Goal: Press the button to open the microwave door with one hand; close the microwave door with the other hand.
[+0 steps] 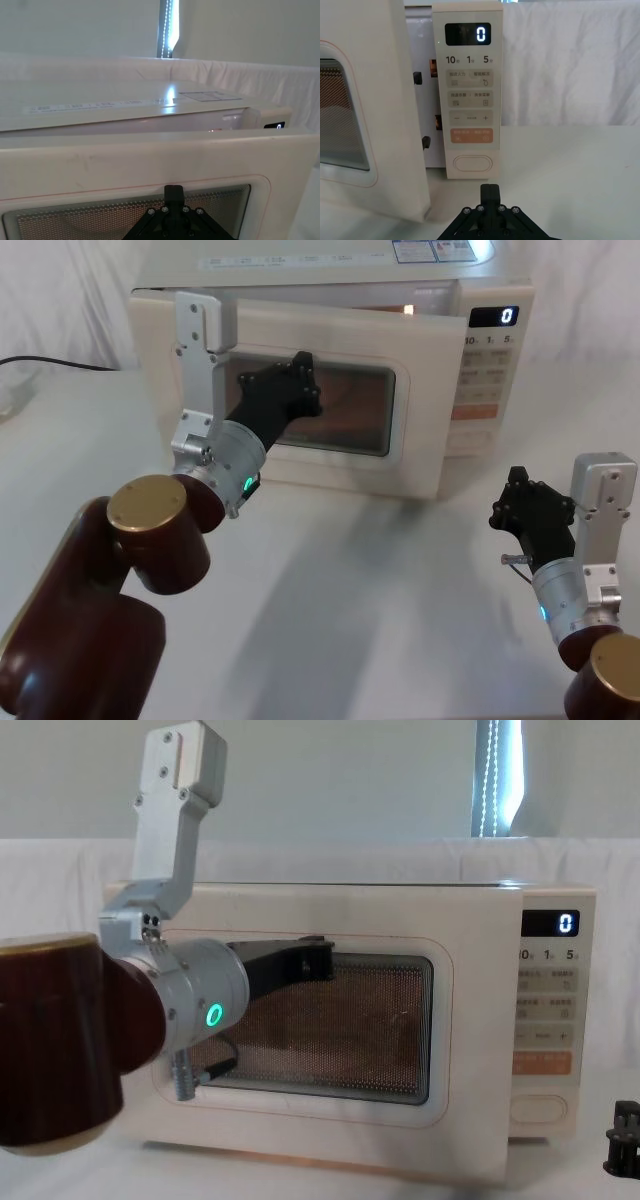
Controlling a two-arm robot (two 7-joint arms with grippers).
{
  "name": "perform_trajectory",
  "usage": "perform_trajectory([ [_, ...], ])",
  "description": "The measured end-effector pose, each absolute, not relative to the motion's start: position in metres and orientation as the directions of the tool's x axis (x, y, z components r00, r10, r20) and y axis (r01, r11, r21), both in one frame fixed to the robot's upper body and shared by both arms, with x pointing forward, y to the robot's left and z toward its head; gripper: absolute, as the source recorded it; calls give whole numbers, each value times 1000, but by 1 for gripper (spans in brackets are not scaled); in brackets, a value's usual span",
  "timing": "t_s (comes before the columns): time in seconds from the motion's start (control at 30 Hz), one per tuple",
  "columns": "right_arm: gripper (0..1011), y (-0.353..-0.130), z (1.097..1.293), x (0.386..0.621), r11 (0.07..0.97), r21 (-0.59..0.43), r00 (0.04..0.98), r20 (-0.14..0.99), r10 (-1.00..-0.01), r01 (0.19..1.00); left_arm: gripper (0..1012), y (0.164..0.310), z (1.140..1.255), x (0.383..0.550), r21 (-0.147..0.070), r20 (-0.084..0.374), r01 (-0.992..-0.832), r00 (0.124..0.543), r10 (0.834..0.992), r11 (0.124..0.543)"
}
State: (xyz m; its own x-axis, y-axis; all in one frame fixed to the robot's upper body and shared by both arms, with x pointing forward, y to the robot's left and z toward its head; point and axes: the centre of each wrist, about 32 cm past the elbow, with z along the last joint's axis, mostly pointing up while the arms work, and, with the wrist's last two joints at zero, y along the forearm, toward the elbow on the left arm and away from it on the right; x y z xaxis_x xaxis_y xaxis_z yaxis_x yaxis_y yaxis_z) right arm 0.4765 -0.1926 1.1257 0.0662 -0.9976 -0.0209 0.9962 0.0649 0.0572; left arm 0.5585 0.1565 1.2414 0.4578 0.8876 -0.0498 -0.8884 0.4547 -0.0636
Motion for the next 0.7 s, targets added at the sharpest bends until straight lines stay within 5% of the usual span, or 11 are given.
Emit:
perform_trajectory([
  [0.7,0,-193,1126,477,65,57,66,-21,-998,996,0,129,1244,576,-90,-37,-884,464,885,459],
])
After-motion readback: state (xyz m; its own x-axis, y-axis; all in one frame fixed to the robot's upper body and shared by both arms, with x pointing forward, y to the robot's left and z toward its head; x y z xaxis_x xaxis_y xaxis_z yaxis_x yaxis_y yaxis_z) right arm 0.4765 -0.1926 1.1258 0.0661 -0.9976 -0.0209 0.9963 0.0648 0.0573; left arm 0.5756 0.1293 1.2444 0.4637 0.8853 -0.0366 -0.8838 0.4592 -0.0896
